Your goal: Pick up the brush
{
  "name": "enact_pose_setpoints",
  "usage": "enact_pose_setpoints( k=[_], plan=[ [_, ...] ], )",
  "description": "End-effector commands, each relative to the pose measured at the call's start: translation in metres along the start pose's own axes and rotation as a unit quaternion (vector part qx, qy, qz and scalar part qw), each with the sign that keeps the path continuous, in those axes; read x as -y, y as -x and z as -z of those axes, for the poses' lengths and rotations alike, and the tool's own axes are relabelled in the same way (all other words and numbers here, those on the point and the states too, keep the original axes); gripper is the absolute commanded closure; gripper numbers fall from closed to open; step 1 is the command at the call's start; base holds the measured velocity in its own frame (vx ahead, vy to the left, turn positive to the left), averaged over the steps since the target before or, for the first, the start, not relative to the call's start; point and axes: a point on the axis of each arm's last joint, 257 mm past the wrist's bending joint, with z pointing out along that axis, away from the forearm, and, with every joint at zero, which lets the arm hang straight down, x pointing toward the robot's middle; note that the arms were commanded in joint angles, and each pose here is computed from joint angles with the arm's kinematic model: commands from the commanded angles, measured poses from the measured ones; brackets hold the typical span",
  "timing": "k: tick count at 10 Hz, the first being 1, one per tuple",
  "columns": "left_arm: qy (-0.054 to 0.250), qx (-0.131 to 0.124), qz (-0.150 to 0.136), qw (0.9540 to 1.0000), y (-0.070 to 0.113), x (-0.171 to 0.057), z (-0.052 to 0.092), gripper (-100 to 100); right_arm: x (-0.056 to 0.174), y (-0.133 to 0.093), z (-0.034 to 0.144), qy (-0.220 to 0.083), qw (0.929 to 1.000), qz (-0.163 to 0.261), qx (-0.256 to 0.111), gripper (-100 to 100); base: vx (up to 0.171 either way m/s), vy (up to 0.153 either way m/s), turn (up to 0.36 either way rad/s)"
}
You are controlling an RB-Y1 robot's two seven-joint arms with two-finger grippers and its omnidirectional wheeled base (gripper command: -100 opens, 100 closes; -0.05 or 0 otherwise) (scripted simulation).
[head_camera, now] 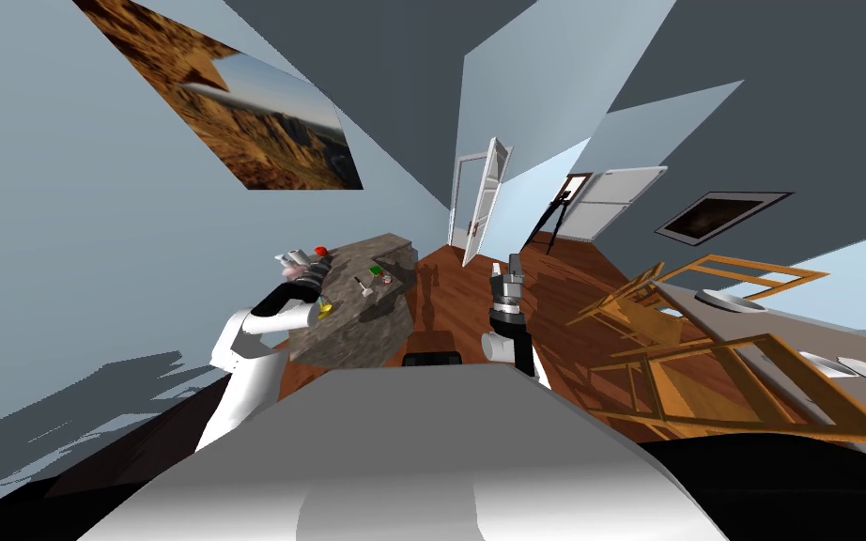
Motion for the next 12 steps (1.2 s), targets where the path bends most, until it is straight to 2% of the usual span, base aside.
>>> enact_pose_setpoints(
  k=[1, 2, 3, 5, 6, 8, 9, 11, 12],
  plan=[
    [0.019, -0.007, -0.003, 0.9998, -0.001, -0.008, -0.003, -100, 0.000, 0.000, 0.000, 0.000, 1.0000, 0.000, 0.000, 0, 0.014, -0.017, -0.037],
    [0.026, -0.011, -0.003, 0.9996, -0.003, -0.012, -0.002, -100, 0.000, 0.000, 0.000, 0.000, 1.0000, 0.000, 0.000, 0, 0.010, -0.009, 0.004],
    [0.037, -0.014, -0.007, 0.9992, 0.001, -0.014, -0.009, -100, 0.000, 0.000, 0.000, 0.000, 1.0000, 0.000, 0.000, 0, 0.018, -0.013, -0.064],
    [0.054, -0.023, -0.007, 0.9982, -0.003, -0.023, -0.008, -100, 0.000, 0.000, 0.000, 0.000, 1.0000, 0.000, 0.000, 0, 0.013, -0.008, -0.020],
    [0.066, -0.028, -0.008, 0.9974, -0.001, -0.026, -0.014, -100, 0.000, 0.000, 0.000, 0.000, 1.0000, 0.000, 0.000, 0, 0.017, -0.007, -0.070],
    [0.082, -0.037, -0.008, 0.9959, -0.005, -0.035, -0.012, -100, 0.000, 0.000, 0.000, 0.000, 1.0000, 0.000, 0.000, 0, 0.018, -0.006, -0.018],
    [0.093, -0.044, -0.008, 0.9947, -0.005, -0.037, -0.018, -100, 0.000, 0.000, 0.000, 0.000, 1.0000, 0.000, 0.000, 0, 0.027, -0.007, -0.066],
    [0.109, -0.052, -0.008, 0.9927, -0.009, -0.045, -0.016, -100, 0.000, 0.000, 0.000, 0.000, 1.0000, 0.000, 0.000, 0, 0.020, 0.001, -0.018],
    [0.120, -0.061, -0.006, 0.9909, -0.010, -0.048, -0.021, -100, 0.000, 0.000, 0.000, 0.000, 1.0000, 0.000, 0.000, 0, 0.034, -0.002, -0.073]
  ],
)
